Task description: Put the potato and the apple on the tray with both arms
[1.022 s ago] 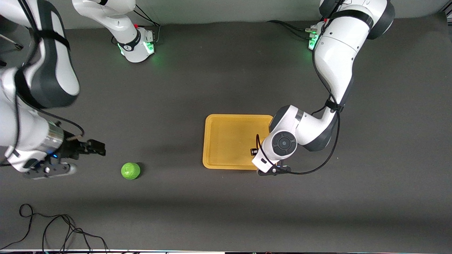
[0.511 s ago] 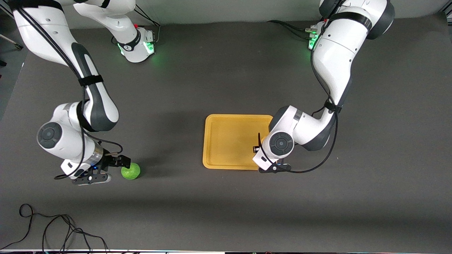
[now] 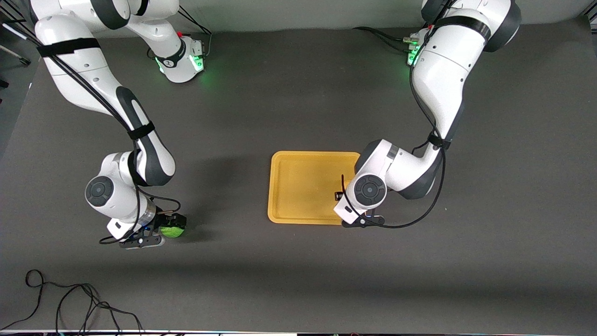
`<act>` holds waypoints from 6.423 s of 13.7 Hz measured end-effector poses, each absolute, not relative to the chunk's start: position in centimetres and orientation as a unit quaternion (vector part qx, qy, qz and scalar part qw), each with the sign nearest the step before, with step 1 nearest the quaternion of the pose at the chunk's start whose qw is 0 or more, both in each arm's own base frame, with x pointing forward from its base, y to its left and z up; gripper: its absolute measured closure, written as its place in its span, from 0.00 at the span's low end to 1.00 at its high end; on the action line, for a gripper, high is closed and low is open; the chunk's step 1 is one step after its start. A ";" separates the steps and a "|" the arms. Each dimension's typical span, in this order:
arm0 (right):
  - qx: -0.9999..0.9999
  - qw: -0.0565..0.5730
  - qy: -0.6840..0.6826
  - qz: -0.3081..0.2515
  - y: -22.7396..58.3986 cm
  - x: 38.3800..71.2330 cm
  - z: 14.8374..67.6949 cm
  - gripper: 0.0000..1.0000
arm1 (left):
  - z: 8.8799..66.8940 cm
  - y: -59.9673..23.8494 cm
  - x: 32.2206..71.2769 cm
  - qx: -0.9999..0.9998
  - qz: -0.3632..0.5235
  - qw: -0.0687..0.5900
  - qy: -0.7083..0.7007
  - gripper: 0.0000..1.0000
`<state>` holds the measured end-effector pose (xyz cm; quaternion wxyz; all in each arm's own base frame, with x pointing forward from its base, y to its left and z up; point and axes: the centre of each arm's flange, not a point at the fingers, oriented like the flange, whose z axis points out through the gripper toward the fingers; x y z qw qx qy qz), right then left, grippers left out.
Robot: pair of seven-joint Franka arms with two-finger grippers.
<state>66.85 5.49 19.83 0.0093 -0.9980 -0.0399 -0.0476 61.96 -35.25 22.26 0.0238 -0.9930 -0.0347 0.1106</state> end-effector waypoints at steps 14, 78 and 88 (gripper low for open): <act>-0.998 0.010 -0.048 0.024 5.9 65.9 48.2 0.29 | 53.5 -9.1 60.4 -0.999 0.023 0.024 0.034 0.00; -1.000 -0.008 0.020 0.015 -2.3 57.1 60.5 0.00 | 52.4 1.8 54.8 -0.995 0.035 -0.003 0.092 0.00; -1.000 -0.007 0.013 0.015 -1.6 57.1 59.9 0.00 | 52.5 1.8 54.8 -0.995 0.035 -0.003 0.092 0.00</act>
